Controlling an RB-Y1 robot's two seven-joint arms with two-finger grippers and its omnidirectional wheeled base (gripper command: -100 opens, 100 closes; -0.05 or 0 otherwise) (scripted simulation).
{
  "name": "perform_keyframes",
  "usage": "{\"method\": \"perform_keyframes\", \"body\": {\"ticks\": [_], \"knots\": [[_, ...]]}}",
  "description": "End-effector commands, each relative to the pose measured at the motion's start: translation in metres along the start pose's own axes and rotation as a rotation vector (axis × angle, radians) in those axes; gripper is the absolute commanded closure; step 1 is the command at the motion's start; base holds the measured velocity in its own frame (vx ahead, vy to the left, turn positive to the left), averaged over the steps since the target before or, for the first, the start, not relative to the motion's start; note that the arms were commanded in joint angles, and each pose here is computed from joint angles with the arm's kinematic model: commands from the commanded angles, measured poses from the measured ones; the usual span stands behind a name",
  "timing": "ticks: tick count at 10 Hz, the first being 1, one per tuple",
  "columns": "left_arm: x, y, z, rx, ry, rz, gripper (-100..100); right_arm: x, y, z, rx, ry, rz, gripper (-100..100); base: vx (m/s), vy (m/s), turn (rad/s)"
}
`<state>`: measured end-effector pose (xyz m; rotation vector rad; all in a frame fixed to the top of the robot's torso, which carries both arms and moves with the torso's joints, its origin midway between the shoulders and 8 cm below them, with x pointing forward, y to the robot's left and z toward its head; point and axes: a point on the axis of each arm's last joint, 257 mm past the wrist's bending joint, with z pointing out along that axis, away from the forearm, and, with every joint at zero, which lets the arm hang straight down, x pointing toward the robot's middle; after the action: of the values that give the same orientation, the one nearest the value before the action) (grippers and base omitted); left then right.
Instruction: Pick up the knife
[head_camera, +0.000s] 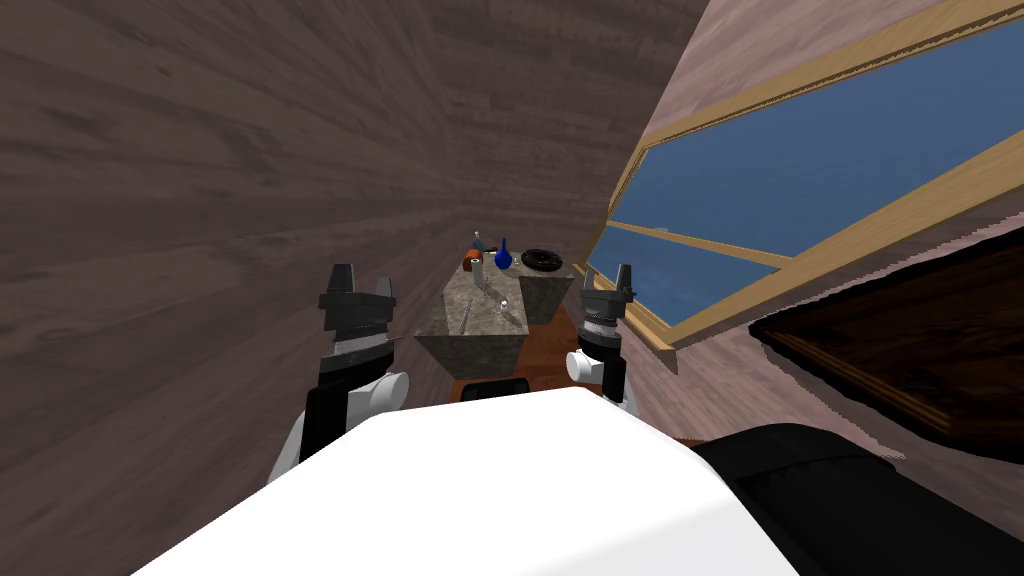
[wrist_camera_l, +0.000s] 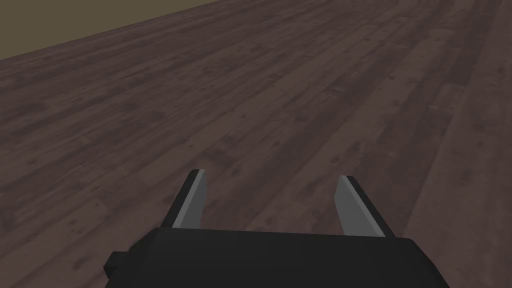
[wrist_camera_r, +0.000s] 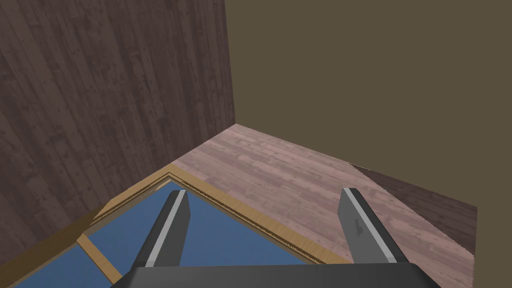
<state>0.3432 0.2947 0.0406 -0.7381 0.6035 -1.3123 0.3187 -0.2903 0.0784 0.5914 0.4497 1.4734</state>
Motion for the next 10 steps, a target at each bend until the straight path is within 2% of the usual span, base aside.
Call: {"method": "perform_keyframes", "body": {"ticks": [1, 6, 9, 10], "knots": [[0.005, 0.004, 0.001, -0.013, 0.035, 0.003, -100, 0.0, 0.0, 0.0, 0.0, 0.0, 0.0, 0, -0.003, -0.009, -0.005], [0.019, 0.037, 0.008, -0.113, 0.134, -0.039, -100, 0.0, 0.0, 0.0, 0.0, 0.0, 0.0, 0, -0.011, -0.026, -0.011], [0.021, 0.064, 0.015, -0.196, 0.15, -0.105, -100, 0.0, 0.0, 0.0, 0.0, 0.0, 0.0, 0, -0.017, -0.044, -0.021], [0.02, 0.067, 0.014, -0.208, 0.148, -0.103, -100, 0.0, 0.0, 0.0, 0.0, 0.0, 0.0, 0, -0.009, -0.028, -0.005]]}}
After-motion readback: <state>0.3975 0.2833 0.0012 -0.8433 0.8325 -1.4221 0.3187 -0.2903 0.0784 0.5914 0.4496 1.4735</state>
